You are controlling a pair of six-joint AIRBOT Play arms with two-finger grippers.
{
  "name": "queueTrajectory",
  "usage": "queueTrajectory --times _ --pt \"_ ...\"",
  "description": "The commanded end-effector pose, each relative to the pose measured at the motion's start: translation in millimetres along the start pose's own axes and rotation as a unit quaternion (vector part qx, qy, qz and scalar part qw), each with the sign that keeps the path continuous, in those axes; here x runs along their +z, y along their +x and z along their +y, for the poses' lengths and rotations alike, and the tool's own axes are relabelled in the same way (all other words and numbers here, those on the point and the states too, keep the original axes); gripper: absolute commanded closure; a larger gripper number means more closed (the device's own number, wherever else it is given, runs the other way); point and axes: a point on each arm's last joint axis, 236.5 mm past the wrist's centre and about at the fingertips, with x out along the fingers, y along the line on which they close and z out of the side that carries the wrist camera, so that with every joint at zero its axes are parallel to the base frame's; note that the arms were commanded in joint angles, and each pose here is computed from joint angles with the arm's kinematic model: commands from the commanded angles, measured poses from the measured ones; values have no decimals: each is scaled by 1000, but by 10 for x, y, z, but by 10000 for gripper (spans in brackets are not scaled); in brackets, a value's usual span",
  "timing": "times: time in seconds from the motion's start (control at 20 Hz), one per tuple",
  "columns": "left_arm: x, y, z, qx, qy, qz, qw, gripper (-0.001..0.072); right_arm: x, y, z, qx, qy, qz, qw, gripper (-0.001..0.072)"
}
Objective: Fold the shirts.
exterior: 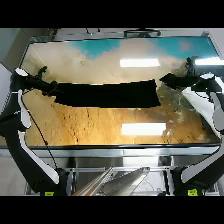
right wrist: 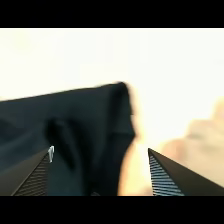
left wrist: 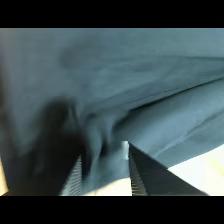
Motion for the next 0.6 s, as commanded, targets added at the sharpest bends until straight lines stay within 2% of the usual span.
queueTrajectory --times 0.0,0.1,0.25,0.3,0.4,0.55 --pt "28 -374 61 14 -28 -39 999 420 -150 -136 -214 -33 23 45 998 46" --pt "87 -488 -56 -11 -36 -73 997 417 -279 -43 -109 -20 23 71 997 46" --pt "95 -660 -163 -11 -26 -86 996 419 -450 187 62 -8 12 100 995 46" --pt "81 -715 -228 -11 -16 -81 997 449 -508 268 128 -5 11 110 994 46" --pt "75 -811 -357 -11 3 -76 997 712 -643 430 208 -1 20 129 991 46" --pt "119 -732 -550 -13 22 -76 997 710 -873 627 260 6 36 163 986 49"
